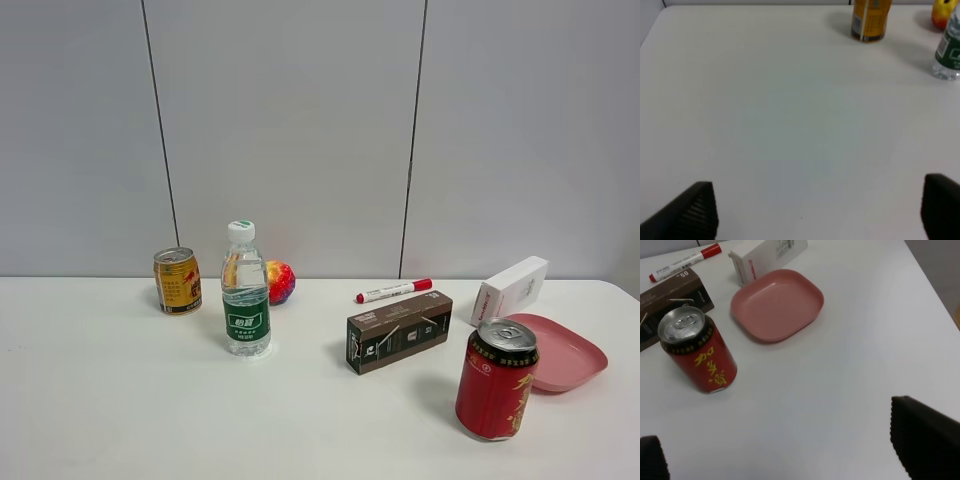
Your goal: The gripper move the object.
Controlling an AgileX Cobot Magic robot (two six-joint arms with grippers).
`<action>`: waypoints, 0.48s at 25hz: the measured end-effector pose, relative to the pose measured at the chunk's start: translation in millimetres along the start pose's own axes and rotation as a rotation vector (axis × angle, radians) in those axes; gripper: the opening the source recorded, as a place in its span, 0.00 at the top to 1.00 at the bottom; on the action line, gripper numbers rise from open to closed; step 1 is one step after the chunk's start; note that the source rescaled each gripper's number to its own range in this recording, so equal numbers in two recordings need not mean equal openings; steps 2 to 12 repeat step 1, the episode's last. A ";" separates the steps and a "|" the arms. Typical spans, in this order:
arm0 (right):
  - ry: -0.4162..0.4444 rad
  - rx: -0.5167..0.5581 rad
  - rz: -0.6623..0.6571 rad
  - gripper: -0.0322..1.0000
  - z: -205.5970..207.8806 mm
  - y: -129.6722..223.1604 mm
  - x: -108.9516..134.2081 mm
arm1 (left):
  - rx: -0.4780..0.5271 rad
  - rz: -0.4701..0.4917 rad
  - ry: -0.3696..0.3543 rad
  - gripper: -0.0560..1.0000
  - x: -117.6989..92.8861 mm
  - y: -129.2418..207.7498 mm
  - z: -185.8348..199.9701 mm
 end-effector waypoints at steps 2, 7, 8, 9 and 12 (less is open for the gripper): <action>0.000 0.000 0.000 0.00 0.0 0.0 0.0 | 0.000 0.000 0.000 0.52 0.0 0.0 0.0; 0.000 0.000 0.000 0.00 0.0 0.0 0.0 | 0.000 0.000 0.000 0.52 0.0 0.0 0.0; 0.000 0.000 0.000 0.00 0.0 0.0 0.0 | 0.000 0.000 0.000 0.52 0.0 0.0 0.0; 0.000 0.000 0.000 0.00 0.0 0.0 0.0 | 0.000 0.000 0.000 0.52 0.0 0.0 0.0; 0.000 0.000 0.000 0.00 0.0 0.0 0.0 | 0.000 0.000 0.000 0.52 0.0 0.0 0.0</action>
Point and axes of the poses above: a point on each arm's last joint axis where the gripper is mounted, z pointing back along that axis away from the gripper, x along the wrist's bending axis when the last joint is at zero, y = z × x, the point moved 3 cm from there along -z, pointing out along that axis toward the gripper, and after that the axes turned 12 degrees about z, right-handed, at the moved point
